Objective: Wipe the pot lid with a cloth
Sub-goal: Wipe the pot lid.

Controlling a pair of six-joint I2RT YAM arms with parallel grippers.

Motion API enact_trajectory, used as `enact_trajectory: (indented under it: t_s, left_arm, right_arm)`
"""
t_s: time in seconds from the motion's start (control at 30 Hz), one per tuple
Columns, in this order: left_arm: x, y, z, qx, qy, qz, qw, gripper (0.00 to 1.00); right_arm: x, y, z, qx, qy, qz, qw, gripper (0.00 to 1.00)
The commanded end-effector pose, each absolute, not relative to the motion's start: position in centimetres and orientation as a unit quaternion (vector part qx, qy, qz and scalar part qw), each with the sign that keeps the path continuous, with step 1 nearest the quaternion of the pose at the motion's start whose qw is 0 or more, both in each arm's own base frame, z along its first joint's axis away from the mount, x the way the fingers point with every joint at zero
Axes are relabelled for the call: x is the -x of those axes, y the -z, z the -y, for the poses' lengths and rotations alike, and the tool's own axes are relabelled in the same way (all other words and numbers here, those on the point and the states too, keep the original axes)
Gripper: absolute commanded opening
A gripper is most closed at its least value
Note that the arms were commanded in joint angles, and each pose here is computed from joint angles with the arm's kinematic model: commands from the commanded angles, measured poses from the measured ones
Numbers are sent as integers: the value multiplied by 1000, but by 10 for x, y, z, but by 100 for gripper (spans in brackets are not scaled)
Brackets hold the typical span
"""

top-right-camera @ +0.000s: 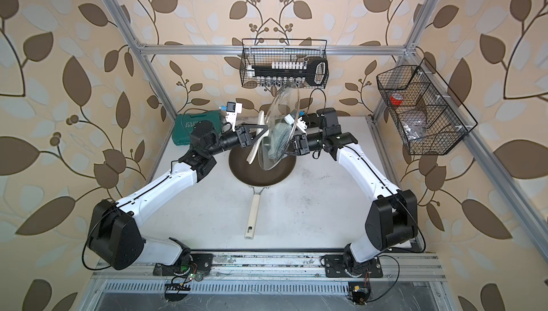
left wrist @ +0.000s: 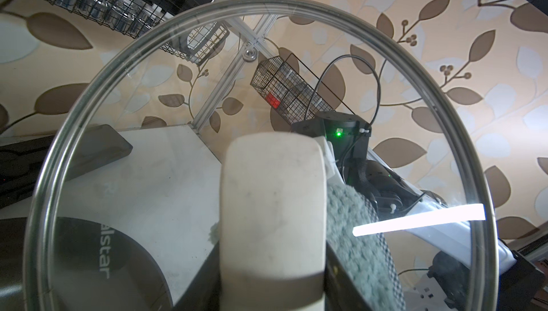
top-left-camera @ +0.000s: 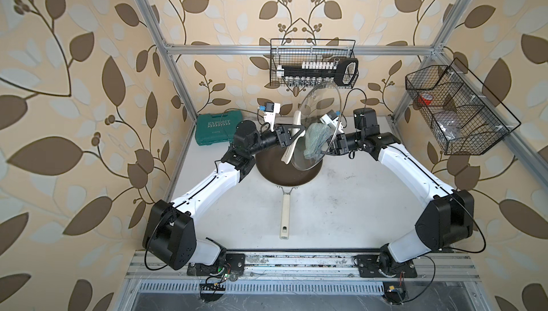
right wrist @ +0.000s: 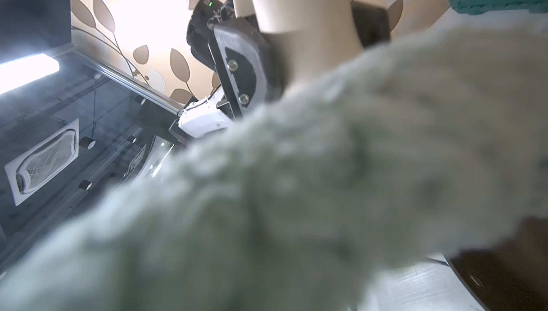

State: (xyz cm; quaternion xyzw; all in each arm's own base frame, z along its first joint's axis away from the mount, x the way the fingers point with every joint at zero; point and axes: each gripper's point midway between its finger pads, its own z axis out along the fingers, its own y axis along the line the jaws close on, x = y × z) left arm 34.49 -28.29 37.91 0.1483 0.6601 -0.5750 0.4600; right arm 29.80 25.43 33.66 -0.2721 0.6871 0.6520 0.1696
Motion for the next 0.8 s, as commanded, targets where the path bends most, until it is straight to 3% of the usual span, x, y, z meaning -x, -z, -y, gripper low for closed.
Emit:
enact_trajectory:
  t_s: [0.0, 0.5, 0.77]
  left_arm:
    - [-296, -489, 259, -209, 585, -516, 590, 0]
    - [-298, -481, 262, -208, 586, -531, 576, 0]
    - [-297, -474, 254, -207, 536, -573, 584, 0]
  right_arm:
    - [-309, -363, -252, 293, -640, -676, 217, 0]
    - [-360, -415, -253, 282, -620, -679, 274, 0]
    - [-397, -393, -224, 221, -587, -724, 286, 0]
